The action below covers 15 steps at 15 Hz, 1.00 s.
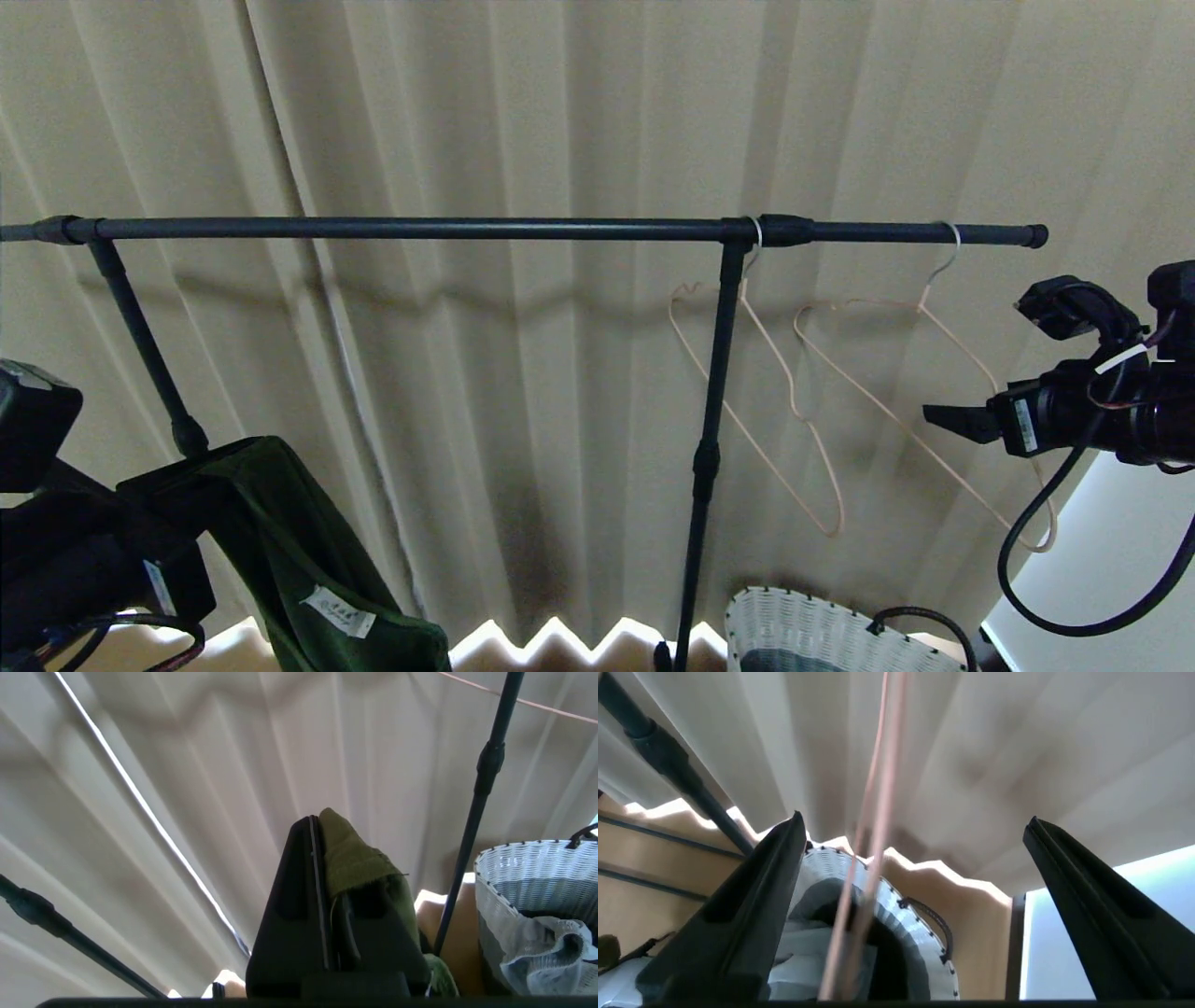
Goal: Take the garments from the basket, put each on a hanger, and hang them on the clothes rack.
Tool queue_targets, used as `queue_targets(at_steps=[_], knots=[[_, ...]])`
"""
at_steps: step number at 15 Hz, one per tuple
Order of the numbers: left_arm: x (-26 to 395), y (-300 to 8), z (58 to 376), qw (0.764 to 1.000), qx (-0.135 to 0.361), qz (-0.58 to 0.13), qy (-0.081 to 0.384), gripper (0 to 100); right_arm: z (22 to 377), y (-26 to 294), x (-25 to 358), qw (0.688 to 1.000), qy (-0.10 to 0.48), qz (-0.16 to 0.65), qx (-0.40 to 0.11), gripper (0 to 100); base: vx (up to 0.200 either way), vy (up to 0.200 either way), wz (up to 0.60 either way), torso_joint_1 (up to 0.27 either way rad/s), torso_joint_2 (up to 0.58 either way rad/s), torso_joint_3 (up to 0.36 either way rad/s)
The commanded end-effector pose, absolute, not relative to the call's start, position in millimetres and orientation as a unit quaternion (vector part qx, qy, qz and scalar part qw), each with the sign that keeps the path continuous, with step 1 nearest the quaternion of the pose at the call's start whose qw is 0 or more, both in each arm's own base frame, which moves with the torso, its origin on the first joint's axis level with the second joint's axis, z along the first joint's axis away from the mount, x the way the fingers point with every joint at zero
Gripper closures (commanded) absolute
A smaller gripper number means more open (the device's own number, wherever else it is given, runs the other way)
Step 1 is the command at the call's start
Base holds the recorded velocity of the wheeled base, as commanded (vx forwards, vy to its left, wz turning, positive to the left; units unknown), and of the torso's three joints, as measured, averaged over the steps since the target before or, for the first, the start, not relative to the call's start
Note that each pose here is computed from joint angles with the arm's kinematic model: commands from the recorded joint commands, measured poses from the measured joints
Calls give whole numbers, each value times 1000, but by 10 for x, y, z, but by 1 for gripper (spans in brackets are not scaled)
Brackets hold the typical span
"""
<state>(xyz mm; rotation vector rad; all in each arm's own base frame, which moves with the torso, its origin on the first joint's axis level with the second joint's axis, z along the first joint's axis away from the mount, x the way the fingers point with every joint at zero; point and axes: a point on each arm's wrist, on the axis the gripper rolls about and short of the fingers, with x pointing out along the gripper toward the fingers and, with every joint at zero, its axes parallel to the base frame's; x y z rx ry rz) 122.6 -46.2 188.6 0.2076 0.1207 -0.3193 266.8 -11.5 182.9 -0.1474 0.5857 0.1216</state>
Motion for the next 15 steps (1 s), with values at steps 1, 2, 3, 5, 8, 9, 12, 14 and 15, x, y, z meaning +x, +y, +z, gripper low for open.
queue_targets(at_steps=[1, 2, 3, 5, 8, 9, 12, 14, 15], knots=[[1227, -462, 1889, 980, 103, -158, 59, 100, 1804, -114, 2687, 952, 292, 61, -72, 0, 0, 0, 0, 0, 0, 0], [1225, -461, 1894, 980, 103, -158, 58, 100, 1797, -114, 2694, 952, 293, 61, -72, 0, 0, 0, 0, 0, 0, 0], [1225, -459, 1890, 980, 103, -157, 59, 100, 1793, -114, 2696, 951, 293, 62, -72, 0, 0, 0, 0, 0, 0, 0], [1223, -458, 1896, 981, 102, -157, 57, 100, 1785, -114, 2697, 951, 295, 62, -71, 100, 0, 0, 0, 0, 0, 0], [1220, -457, 1898, 981, 102, -157, 57, 100, 1785, -110, 2702, 951, 295, 62, -71, 100, 0, 0, 0, 0, 0, 0], [1220, -457, 1898, 981, 102, -157, 57, 100, 1793, -110, 2701, 951, 293, 62, -71, 100, 0, 0, 0, 0, 0, 0], [1219, -457, 1894, 980, 103, -157, 57, 100, 1810, -110, 2686, 952, 290, 62, -72, 100, 0, 0, 0, 0, 0, 0], [1220, -457, 1895, 981, 103, -157, 57, 100, 1834, -112, 2650, 954, 286, 59, -68, 100, 0, 0, 0, 0, 0, 0], [1219, -457, 1891, 980, 104, -157, 57, 100, 1863, -111, 2626, 956, 282, 56, -59, 100, 0, 0, 0, 0, 0, 0]])
